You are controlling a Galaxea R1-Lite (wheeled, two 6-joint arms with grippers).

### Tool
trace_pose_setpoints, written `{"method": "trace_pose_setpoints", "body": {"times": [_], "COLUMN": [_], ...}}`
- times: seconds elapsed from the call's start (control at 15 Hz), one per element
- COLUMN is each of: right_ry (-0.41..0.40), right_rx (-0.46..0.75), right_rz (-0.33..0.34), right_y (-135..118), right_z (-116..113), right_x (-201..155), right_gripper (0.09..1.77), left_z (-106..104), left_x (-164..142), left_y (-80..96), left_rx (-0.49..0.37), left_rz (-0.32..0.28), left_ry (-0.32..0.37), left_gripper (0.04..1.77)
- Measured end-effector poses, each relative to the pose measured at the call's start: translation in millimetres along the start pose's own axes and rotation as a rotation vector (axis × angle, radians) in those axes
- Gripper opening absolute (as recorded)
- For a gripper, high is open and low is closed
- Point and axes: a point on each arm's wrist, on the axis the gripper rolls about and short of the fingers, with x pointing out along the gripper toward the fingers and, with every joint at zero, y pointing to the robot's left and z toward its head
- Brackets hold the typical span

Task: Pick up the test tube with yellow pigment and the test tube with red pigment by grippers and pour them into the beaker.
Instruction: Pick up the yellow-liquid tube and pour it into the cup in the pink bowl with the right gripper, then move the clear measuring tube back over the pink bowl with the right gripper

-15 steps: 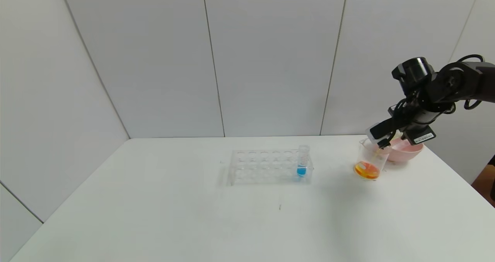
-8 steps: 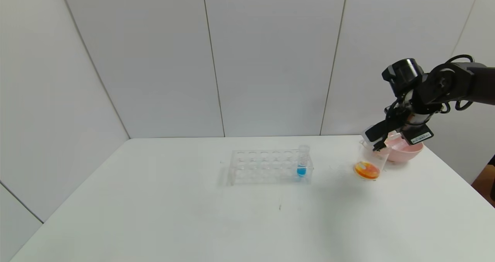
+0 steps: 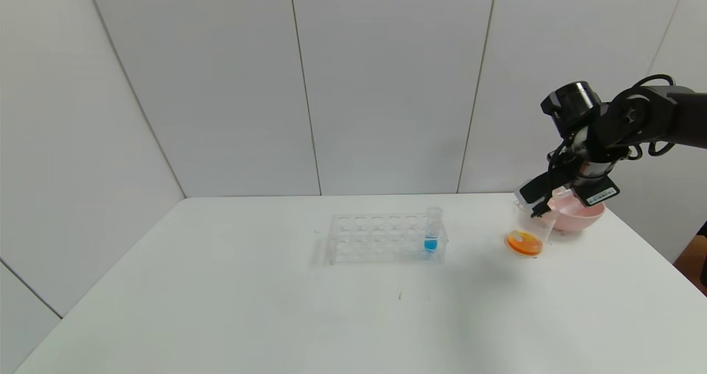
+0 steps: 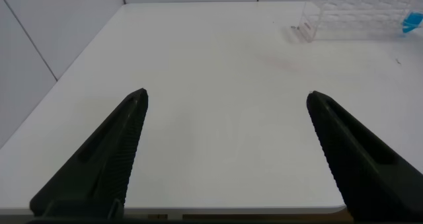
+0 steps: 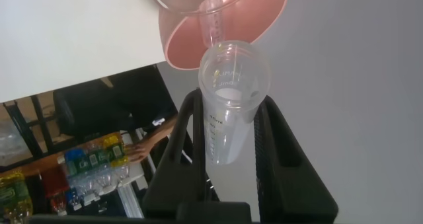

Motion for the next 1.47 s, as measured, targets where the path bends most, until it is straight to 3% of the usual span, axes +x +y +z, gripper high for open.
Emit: {"method": "trace_pose_setpoints", "body": {"times": [1.47], "right_ry": [-0.016], "right_rx": [0.035], "right_rz": [-0.045], "right_y": [-2.9], "right_z": [-7.8], "right_x": [-7.7], "right_gripper": [0.49], "left_z": [0.0], "left_x": [0.0], "left_y": [0.0], "left_rx": [0.0], "left_rz": [0.0], "left_ry": [0.0], "left_gripper": [1.72]}}
